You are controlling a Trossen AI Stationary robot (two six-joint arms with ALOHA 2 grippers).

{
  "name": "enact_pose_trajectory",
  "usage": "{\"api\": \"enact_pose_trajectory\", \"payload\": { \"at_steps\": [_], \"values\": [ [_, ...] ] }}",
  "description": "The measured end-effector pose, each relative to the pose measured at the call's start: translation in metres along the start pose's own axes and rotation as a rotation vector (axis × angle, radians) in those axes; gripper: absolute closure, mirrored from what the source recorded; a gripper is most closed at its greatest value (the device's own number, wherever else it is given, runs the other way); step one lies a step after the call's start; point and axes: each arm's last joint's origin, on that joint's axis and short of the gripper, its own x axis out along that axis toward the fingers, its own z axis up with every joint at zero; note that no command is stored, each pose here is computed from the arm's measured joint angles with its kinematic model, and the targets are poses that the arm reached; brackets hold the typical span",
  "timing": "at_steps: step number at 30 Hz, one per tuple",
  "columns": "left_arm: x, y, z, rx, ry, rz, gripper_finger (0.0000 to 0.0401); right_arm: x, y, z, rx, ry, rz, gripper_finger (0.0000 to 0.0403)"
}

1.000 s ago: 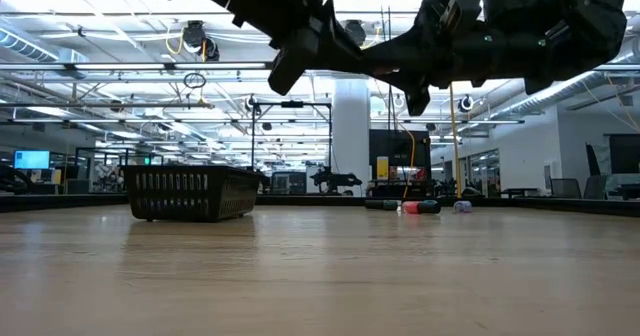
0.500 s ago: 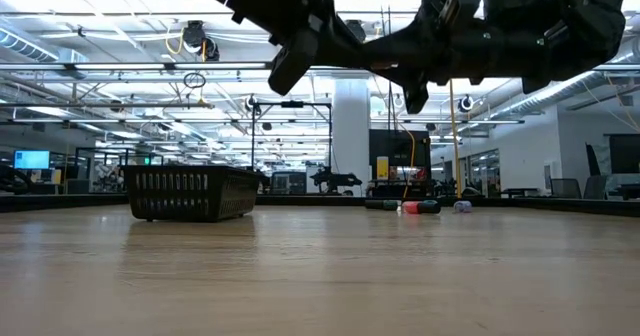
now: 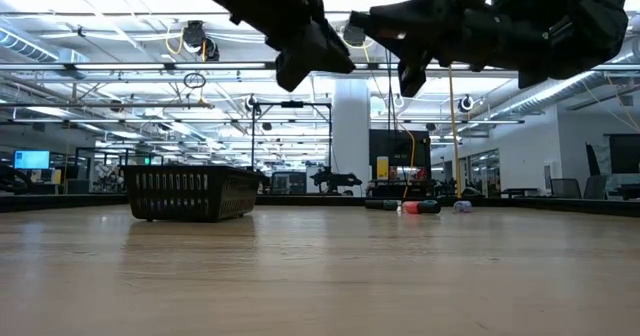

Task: Pick & Place Nail Polish
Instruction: Put the violet nail polish into the basket

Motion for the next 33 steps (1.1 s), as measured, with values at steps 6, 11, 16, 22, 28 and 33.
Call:
{"api": "enact_pose_trajectory", "payload": {
  "at_steps": [6, 11, 16, 22, 28, 33],
  "values": [
    [-0.010, 0.006, -0.007, -0.094, 0.065, -0.061, 0.0275, 0.000, 0.000, -0.001, -0.006, 0.013, 0.018, 0.0336],
    [-0.022, 0.014, -0.026, -0.310, -0.002, -0.224, 0.0275, 0.000, 0.000, -0.002, -0.018, 0.022, 0.015, 0.0336],
    [-0.025, 0.021, -0.029, -0.629, -0.227, -0.335, 0.0274, 0.000, -0.002, -0.003, -0.049, 0.029, -0.030, 0.0336],
    [-0.014, 0.024, -0.027, -0.884, -0.307, -0.335, 0.0274, 0.000, -0.002, -0.003, -0.089, 0.024, -0.047, 0.0336],
    [-0.003, 0.020, -0.031, -0.933, -0.297, -0.330, 0.0274, 0.000, -0.003, -0.004, -0.089, 0.027, -0.051, 0.0336],
    [0.001, 0.018, -0.033, -0.928, -0.315, -0.370, 0.0274, 0.000, -0.003, -0.004, -0.088, 0.033, -0.046, 0.0336]
  ]
}}
